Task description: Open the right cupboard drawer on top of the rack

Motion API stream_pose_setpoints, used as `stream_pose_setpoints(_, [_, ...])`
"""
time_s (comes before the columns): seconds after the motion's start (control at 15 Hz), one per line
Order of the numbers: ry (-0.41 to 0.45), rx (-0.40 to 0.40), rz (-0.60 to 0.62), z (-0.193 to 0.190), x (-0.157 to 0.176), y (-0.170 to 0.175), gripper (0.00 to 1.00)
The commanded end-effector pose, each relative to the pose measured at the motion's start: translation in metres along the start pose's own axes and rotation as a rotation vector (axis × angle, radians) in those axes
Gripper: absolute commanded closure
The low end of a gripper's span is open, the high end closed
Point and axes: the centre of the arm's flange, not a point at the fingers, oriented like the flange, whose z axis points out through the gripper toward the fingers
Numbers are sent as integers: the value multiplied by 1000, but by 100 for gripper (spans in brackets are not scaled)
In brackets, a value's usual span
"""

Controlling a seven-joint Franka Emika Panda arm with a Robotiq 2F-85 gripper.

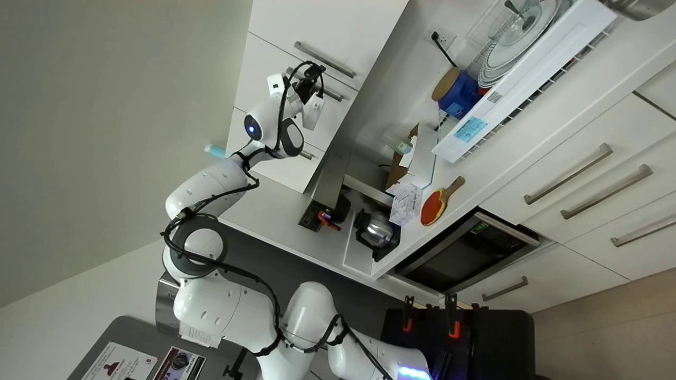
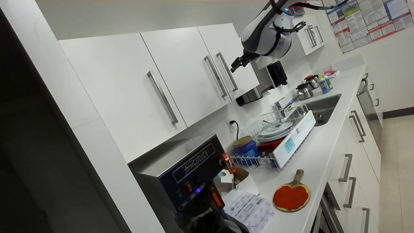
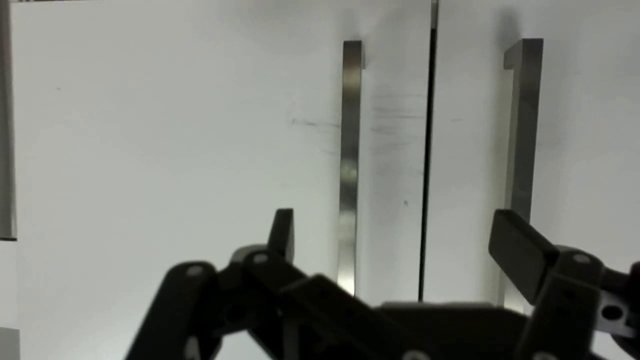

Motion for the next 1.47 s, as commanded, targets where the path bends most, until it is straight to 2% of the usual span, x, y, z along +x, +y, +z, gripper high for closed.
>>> stream_pose_setpoints(0.0, [24,-19,-14,46,3,10,0])
stream_pose_setpoints(0.13, [23,-24,-34,54,3,9,0])
stream_pose_setpoints(0.2, [-16,-13,-37,19,-7,7,0])
stream_pose_setpoints(0.53, [-19,-14,-41,20,-9,10,0])
stream_pose_setpoints(1.4, [25,-51,-13,69,-3,6,0])
